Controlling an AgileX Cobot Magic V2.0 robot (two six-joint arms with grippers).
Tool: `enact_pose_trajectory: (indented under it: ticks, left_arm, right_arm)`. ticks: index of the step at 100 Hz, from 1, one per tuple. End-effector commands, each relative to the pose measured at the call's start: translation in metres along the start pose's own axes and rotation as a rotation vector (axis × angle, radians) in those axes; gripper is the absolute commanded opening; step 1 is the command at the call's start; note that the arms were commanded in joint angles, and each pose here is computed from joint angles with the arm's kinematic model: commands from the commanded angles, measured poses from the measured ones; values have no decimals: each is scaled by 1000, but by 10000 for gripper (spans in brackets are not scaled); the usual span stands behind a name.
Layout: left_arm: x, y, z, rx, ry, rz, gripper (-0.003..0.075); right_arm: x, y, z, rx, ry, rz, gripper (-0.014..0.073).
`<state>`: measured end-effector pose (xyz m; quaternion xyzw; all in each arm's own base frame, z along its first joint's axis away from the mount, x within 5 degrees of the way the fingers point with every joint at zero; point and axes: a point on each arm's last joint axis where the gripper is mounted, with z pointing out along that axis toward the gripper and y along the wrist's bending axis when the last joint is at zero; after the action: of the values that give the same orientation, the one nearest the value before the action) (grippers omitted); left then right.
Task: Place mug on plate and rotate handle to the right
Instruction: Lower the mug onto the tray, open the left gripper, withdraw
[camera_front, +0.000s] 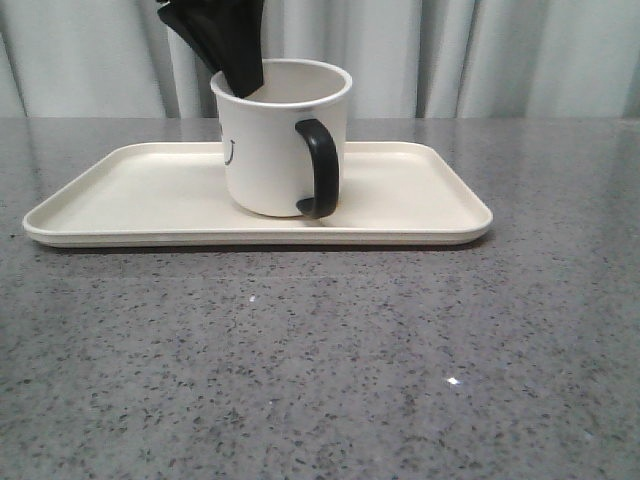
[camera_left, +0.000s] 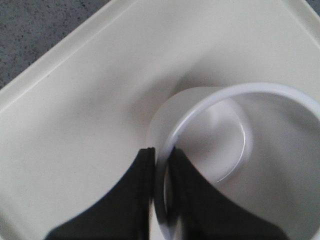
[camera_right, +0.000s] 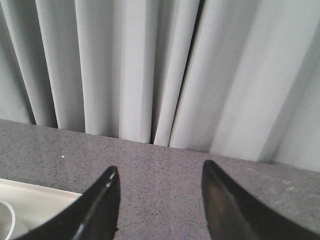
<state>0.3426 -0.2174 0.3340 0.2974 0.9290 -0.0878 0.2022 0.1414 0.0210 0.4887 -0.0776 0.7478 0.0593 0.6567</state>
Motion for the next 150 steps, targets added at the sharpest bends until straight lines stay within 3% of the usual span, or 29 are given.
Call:
enact_pose_trajectory:
  ticks: [1,40,73,98,125,150]
  left_arm:
    - [-6,-5,-27,7,-95,6,-18]
    - [-6,-6,-27,12,-96,4,-5]
    - [-6,-6,-27,16,-94,2,179]
    - [-7,-6,-30,13,-107,4,233]
    - [-19,-5,-74,-31,-173,29,232]
    - [-11,2,-149,-179,-351,44,232]
  right_arm:
    - [-14,-1,-6,20,-97,-14,391]
    - [-14,-1,-6,20,-97,-14,391]
    - [-14,-1,-6,20,-96,-14,391]
    - [-14,-1,-6,19,-96,-14,391]
    - [-14,-1,-6,19,-95,-14,391]
    - [-14,-1,-6,19,-94,-14,391]
